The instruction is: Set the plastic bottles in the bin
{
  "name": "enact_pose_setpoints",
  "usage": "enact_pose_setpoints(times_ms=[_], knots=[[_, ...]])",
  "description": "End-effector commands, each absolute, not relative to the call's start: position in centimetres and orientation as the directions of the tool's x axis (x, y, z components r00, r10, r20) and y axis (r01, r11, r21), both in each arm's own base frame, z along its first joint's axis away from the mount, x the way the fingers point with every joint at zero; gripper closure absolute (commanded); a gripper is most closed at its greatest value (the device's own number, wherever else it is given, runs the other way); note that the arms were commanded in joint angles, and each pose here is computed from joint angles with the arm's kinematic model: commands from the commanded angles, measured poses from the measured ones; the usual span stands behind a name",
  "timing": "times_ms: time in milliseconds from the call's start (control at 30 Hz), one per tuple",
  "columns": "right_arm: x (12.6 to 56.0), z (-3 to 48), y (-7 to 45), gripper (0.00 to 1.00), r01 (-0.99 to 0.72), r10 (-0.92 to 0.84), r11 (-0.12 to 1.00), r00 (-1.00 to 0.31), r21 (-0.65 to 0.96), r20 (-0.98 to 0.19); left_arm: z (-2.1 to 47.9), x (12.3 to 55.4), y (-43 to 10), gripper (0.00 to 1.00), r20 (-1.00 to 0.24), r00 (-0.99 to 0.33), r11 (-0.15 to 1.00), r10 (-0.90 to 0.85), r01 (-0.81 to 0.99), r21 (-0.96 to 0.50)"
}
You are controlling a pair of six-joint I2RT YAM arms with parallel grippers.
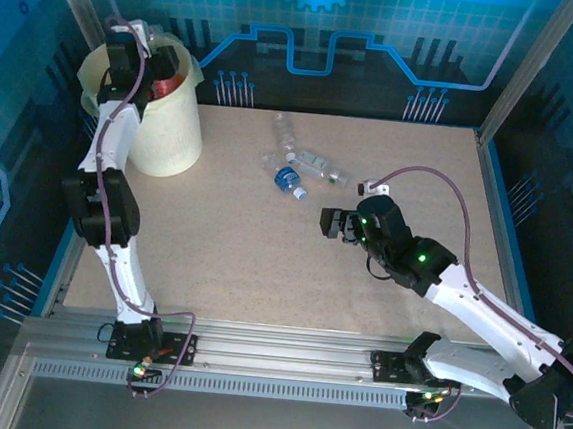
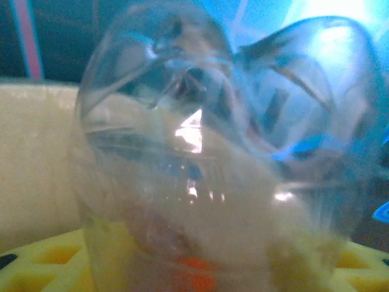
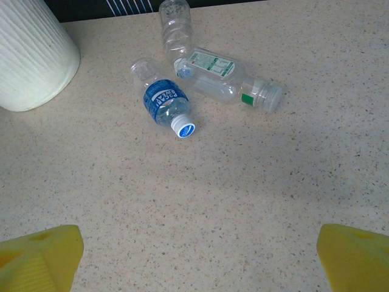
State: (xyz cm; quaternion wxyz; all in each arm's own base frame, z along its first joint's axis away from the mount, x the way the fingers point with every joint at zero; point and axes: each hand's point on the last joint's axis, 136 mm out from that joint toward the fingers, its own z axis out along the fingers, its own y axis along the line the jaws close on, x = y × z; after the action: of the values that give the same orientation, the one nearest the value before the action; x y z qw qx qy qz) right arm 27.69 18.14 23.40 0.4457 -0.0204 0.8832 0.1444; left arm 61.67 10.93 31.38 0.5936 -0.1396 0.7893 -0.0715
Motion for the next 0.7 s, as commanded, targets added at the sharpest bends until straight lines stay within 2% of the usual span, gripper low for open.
enact_pose_setpoints(times_ms=[0,167,433,667], knots=[[28.1,23.1,17.9,0.0,-0.141,0.107,0.96,-0.612,0.242,-0.784,27.7,61.7,9.0,0.35,-0.868,-0.383,0.949,-0.316,-0.117,-0.294],[28.1,23.0,17.9,0.0,-0.138,0.101,0.962,-0.62,0.234,-0.778,28.6,61.6,8.4,0.27,-0.866,-0.392,0.95,-0.311,-0.1,-0.296],[28.5,23.2,17.9,0.0,-0.129,0.113,0.962,-0.614,0.241,-0.781,36.8,60.3,7.4,0.07,-0.906,-0.262,0.941,-0.333,-0.029,-0.337],[28.8,23.1,18.4,0.0,-0.145,0.117,0.956,-0.614,0.257,-0.78,41.1,57.7,7.0,0.01,-0.908,-0.184,0.925,-0.377,-0.019,-0.381]])
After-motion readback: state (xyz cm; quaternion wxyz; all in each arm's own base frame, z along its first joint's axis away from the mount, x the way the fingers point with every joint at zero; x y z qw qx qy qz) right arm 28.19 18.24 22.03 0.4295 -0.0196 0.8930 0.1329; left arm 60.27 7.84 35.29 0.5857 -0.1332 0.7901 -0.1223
